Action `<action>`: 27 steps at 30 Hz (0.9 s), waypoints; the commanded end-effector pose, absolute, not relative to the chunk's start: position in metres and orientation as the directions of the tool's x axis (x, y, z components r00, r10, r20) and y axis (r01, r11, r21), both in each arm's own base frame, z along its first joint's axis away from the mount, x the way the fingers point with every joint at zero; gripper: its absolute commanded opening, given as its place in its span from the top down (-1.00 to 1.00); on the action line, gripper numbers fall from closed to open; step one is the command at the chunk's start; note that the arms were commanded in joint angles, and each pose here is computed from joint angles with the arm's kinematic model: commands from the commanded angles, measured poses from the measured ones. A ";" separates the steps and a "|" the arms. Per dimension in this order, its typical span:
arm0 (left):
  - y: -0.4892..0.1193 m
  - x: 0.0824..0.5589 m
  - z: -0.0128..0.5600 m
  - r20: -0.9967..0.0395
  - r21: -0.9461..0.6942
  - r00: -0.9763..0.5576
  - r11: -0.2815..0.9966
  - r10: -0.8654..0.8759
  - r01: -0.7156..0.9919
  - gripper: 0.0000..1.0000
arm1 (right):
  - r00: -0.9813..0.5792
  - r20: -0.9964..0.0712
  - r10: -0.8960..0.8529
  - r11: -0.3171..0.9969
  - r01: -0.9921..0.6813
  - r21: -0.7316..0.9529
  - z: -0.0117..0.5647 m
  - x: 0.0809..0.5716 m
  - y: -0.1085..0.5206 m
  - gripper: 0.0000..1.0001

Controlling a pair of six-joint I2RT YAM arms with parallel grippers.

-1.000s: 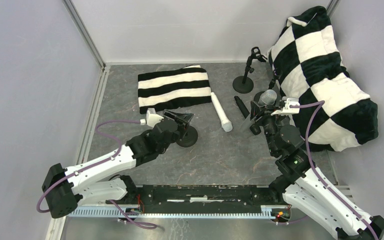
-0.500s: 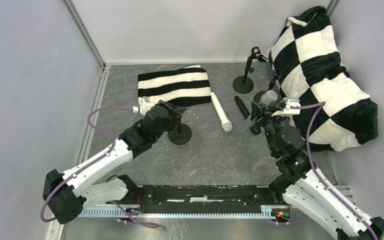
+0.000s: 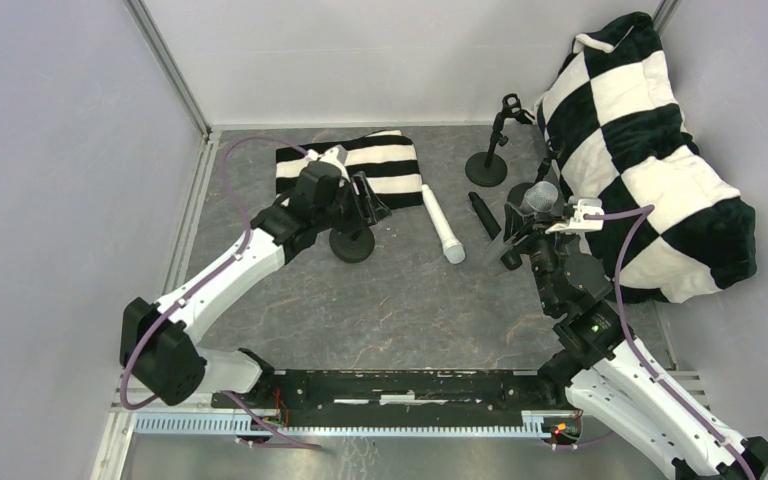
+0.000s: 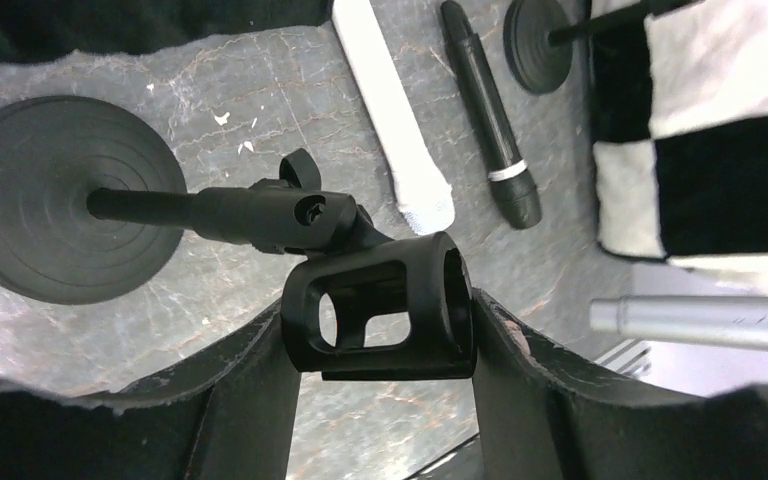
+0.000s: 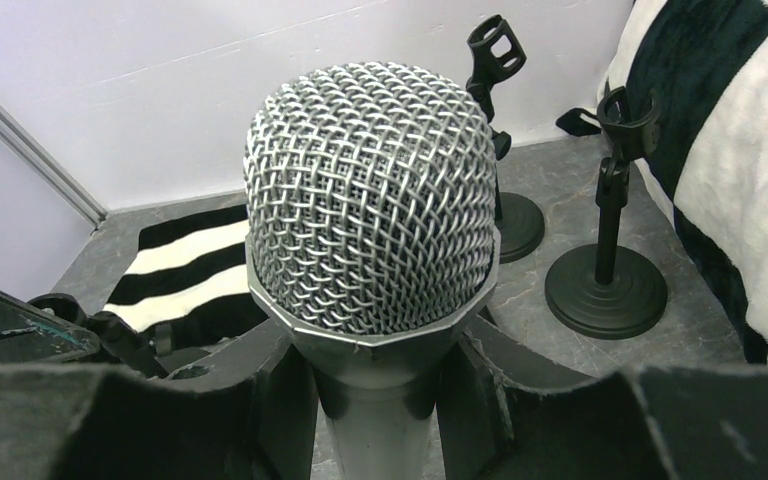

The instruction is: Attach the microphones to the stand

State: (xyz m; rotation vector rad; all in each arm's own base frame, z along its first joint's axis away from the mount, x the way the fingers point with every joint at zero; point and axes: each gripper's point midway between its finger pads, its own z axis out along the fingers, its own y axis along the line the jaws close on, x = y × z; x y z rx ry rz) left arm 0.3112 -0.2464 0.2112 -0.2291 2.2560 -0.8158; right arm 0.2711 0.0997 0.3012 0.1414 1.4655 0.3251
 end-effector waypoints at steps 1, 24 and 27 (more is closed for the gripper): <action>-0.208 0.284 0.150 -0.534 -0.309 -0.845 0.934 -0.015 0.179 0.77 | 0.099 -0.945 0.311 0.946 -0.124 0.298 0.311 0.270 0.096 1.00; -0.161 0.330 0.191 -0.587 0.036 -0.779 0.968 0.223 0.250 0.07 | 0.069 -0.943 0.325 0.938 -0.154 0.312 0.308 0.273 0.106 1.00; -0.163 0.333 0.191 -0.586 0.037 -0.777 0.965 0.230 0.258 -0.26 | 0.070 -0.944 0.322 0.939 -0.152 0.309 0.308 0.273 0.105 1.00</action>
